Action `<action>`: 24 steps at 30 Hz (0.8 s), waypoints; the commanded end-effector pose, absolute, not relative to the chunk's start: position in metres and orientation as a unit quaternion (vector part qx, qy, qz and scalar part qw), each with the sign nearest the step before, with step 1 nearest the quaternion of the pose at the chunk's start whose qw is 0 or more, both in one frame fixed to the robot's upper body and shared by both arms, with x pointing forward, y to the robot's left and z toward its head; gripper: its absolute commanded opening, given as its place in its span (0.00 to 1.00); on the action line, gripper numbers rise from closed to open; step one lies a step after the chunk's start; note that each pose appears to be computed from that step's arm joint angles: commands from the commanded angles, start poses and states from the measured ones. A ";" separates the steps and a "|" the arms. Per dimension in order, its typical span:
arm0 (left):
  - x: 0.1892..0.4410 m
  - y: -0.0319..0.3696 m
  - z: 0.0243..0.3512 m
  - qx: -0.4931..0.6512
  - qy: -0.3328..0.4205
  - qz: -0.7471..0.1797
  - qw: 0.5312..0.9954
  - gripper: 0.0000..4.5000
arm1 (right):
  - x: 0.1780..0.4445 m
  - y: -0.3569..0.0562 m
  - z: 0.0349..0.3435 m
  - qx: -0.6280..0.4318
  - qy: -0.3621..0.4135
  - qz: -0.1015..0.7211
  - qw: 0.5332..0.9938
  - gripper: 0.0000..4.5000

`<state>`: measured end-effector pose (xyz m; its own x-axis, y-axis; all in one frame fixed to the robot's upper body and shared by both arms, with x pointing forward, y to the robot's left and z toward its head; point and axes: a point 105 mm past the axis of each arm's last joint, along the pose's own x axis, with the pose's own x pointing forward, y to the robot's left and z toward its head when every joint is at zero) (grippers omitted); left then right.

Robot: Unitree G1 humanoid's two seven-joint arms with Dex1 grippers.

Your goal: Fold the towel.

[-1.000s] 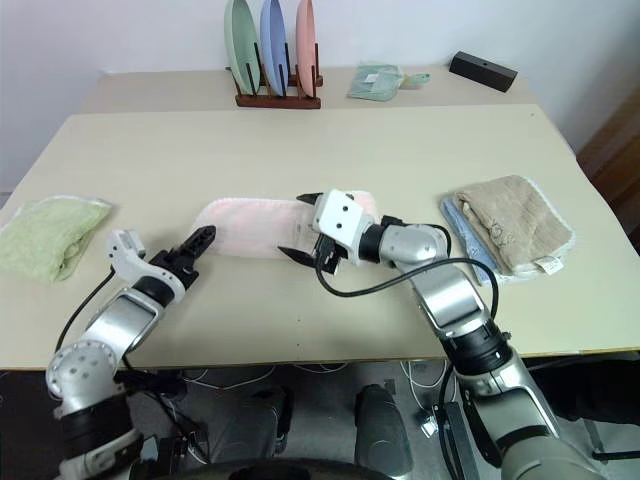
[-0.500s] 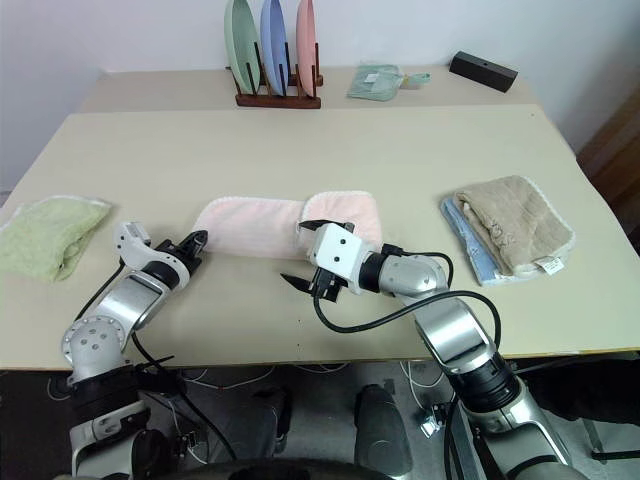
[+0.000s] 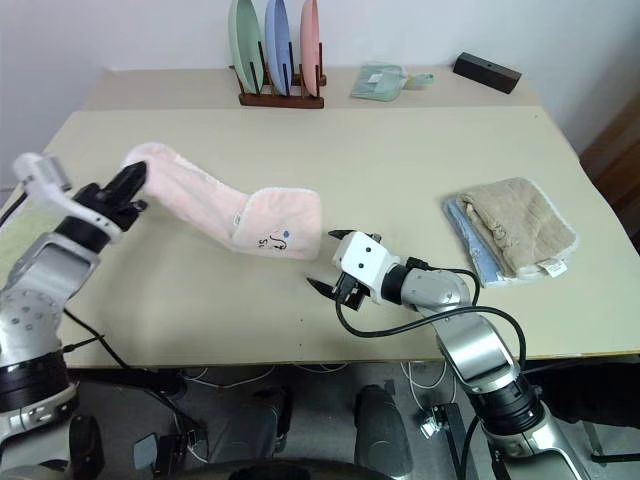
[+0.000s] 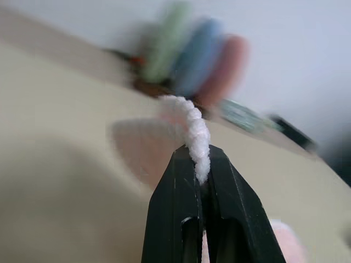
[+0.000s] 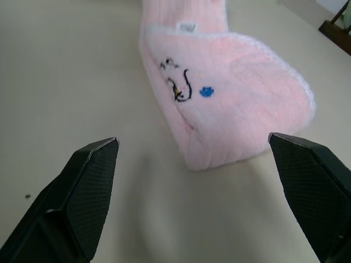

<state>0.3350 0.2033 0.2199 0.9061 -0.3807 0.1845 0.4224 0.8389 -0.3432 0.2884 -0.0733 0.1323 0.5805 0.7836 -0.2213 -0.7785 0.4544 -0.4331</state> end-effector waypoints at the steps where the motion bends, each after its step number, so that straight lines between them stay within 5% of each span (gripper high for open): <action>1: 0.322 0.132 0.230 -0.109 -0.052 -0.348 0.930 0.01 | 0.287 -0.071 0.144 -0.243 -0.031 0.452 0.858 1.00; 7: 0.327 0.073 0.173 0.018 0.040 -0.412 0.910 0.01 | 0.288 -0.075 0.144 -0.247 -0.030 0.436 0.865 1.00; 16: 0.338 0.069 0.146 0.043 0.088 -0.414 0.905 0.01 | 0.288 -0.077 0.141 -0.248 -0.026 0.425 0.870 1.00; 20: 0.329 0.070 0.149 0.014 0.089 -0.440 0.893 0.28 | 0.291 -0.077 0.143 -0.250 -0.030 0.422 0.871 1.00; 24: 0.304 0.086 0.182 -0.029 0.032 -0.493 0.869 0.74 | 0.299 -0.086 0.149 -0.257 -0.029 0.411 0.874 1.00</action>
